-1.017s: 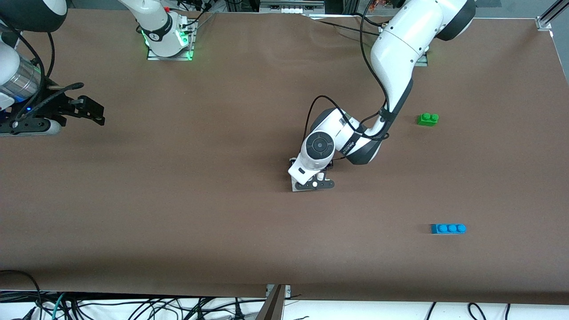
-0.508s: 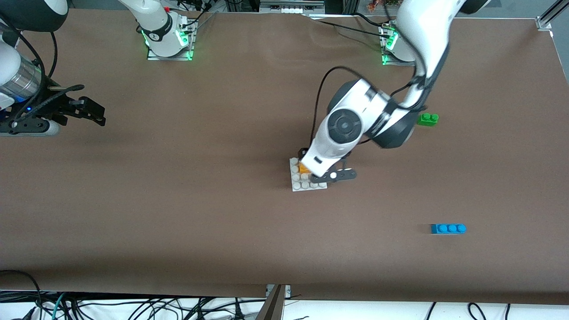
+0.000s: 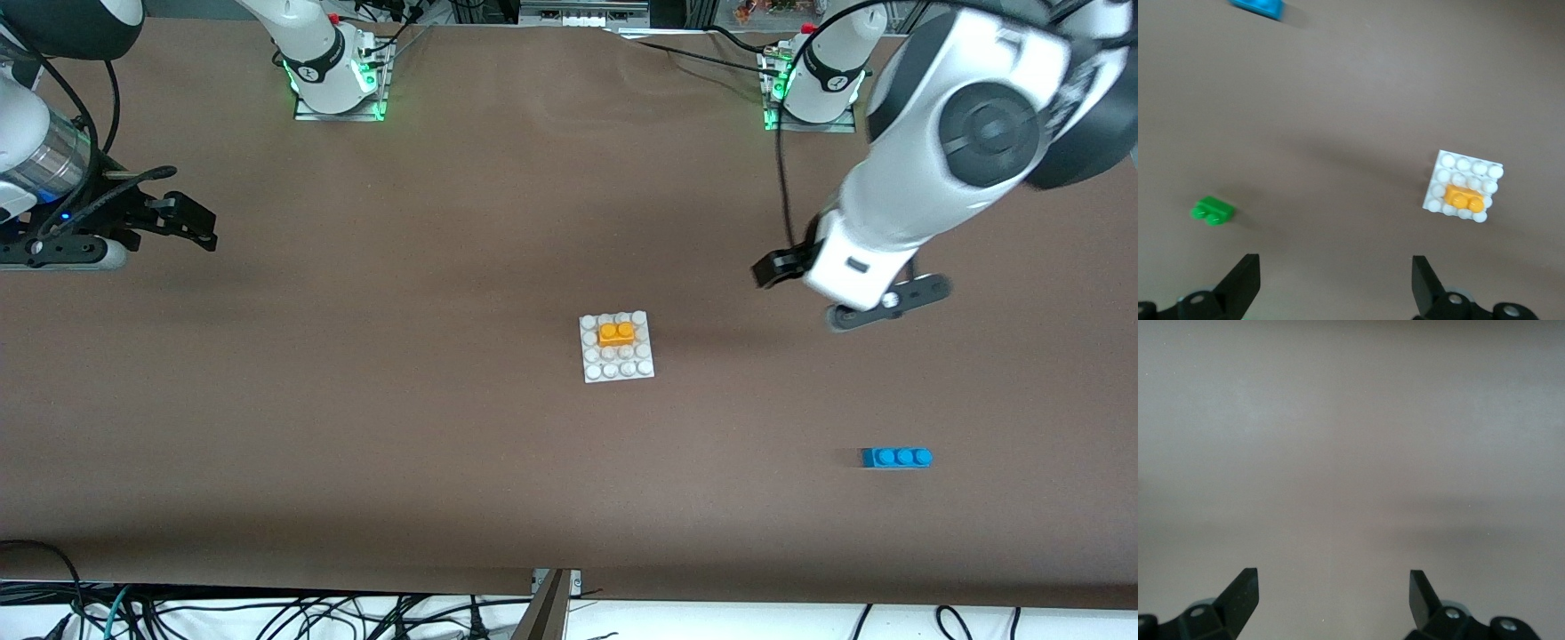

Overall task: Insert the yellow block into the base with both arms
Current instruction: 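Open the left gripper and lift it away from the base plate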

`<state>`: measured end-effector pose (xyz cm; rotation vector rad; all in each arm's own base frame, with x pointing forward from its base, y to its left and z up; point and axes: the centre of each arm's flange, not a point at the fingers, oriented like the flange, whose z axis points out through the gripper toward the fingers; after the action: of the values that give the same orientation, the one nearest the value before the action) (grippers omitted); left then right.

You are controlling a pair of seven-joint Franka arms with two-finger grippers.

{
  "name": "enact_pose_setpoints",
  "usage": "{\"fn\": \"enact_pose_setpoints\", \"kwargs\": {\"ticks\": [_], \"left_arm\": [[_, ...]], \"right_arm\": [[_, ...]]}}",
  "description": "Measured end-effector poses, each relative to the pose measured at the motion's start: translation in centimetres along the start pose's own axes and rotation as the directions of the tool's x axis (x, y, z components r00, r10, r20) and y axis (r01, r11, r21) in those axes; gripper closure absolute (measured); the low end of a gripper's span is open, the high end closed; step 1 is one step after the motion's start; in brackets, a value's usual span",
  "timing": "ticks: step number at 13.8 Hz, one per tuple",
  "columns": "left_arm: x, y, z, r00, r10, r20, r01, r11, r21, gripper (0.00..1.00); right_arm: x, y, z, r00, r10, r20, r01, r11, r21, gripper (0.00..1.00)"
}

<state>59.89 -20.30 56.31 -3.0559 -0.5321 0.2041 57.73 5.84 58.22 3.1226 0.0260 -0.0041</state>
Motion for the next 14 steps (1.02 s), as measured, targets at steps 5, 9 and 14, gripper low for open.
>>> {"fn": "enact_pose_setpoints", "kwargs": {"ticks": [5,9,14], "left_arm": [[-1.0,-10.6,-5.1,0.980,0.200,-0.025,-0.200,0.980,0.011,0.00],[-0.2,-16.2,-2.4,0.944,0.325,-0.050,-0.325,0.946,0.016,0.00],[-0.1,-16.5,-1.4,0.937,0.347,-0.050,-0.346,0.938,0.018,0.00]], "right_arm": [[0.0,0.0,-0.1,1.000,0.006,-0.001,-0.006,1.000,0.000,0.00],[0.0,0.0,-0.1,1.000,0.006,-0.001,-0.006,1.000,0.000,0.00],[0.0,0.0,-0.1,1.000,0.009,-0.001,-0.009,1.000,0.000,0.00]]}}
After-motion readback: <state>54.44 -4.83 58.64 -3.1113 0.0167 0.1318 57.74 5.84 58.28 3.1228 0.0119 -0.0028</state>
